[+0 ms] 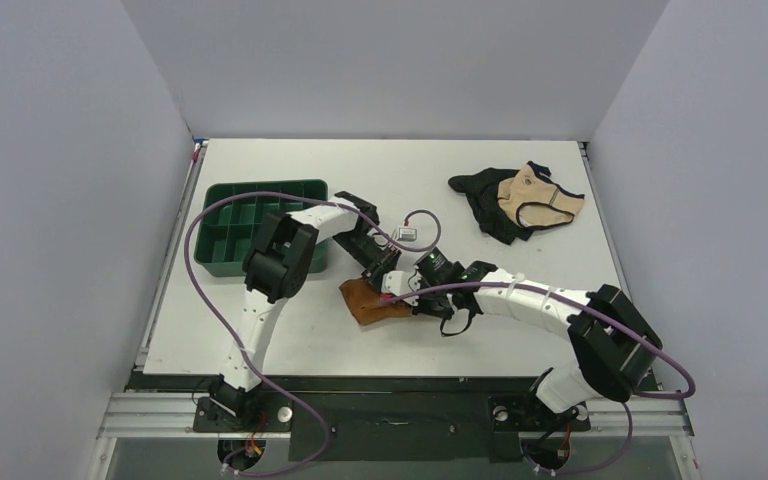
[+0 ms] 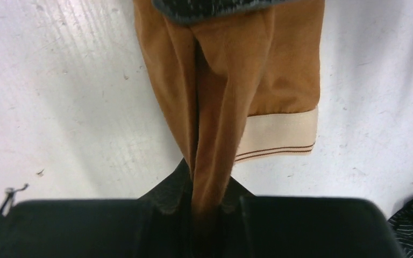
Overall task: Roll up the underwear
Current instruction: Fold the underwear at the center of the board.
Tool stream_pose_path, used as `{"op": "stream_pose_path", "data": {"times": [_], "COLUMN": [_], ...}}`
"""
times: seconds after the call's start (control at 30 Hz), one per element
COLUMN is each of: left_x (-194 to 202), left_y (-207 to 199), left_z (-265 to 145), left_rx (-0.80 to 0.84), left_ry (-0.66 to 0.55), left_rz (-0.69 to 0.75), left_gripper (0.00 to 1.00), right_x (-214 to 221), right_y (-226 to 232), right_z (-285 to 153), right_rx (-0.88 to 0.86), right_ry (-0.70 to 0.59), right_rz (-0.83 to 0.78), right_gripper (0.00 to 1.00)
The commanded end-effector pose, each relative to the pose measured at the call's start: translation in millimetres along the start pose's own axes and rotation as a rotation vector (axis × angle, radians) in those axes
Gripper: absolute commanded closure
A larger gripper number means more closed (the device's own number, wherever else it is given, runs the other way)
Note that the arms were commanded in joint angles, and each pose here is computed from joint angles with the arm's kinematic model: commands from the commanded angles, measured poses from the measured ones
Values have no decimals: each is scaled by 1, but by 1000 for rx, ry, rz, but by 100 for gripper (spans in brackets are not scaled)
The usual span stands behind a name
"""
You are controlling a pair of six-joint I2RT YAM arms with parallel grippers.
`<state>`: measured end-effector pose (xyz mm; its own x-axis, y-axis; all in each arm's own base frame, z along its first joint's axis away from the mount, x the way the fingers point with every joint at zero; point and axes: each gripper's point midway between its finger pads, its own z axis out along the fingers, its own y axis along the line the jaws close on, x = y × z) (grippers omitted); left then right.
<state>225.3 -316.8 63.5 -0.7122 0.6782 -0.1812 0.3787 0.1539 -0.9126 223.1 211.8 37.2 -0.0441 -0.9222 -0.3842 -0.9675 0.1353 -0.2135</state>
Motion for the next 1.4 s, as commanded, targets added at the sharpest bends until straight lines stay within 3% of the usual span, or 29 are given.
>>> {"op": "stream_pose_path", "data": {"times": [0.0,0.17,0.3,0.43,0.67,0.83,0.97,1.2,1.37], "left_x": [-16,-17,-17,-17,-3,3,18,9,7], "left_y": [-7,-7,-13,-14,-9,-6,7,2,-17], "left_z": [-16,-22,-27,-32,-54,-77,-86,-117,-107], "left_rx": [-115,-184,-217,-252,-342,-494,-661,-960,-1093], "left_ry": [-52,-59,-69,-93,-125,-215,-285,-490,-509], "left_rz": [121,151,190,218,215,250,271,391,506], "left_gripper": [72,52,28,15,7,0,3,3,3], "right_x": [-10,-1,5,4,2,0,0,0,-1], "right_y": [3,12,21,25,22,20,19,8,-5], "right_z": [-19,-23,-23,-26,-35,-36,-33,-26,-26], "right_rx": [-13,-51,-108,-174,-232,-273,-308,-384,-440], "right_ry": [-21,27,52,37,16,8,17,34,35], "right_rz": [35,87,137,199,268,309,337,423,494], "right_gripper": [100,100,100,100,100,100,100,100,100]}}
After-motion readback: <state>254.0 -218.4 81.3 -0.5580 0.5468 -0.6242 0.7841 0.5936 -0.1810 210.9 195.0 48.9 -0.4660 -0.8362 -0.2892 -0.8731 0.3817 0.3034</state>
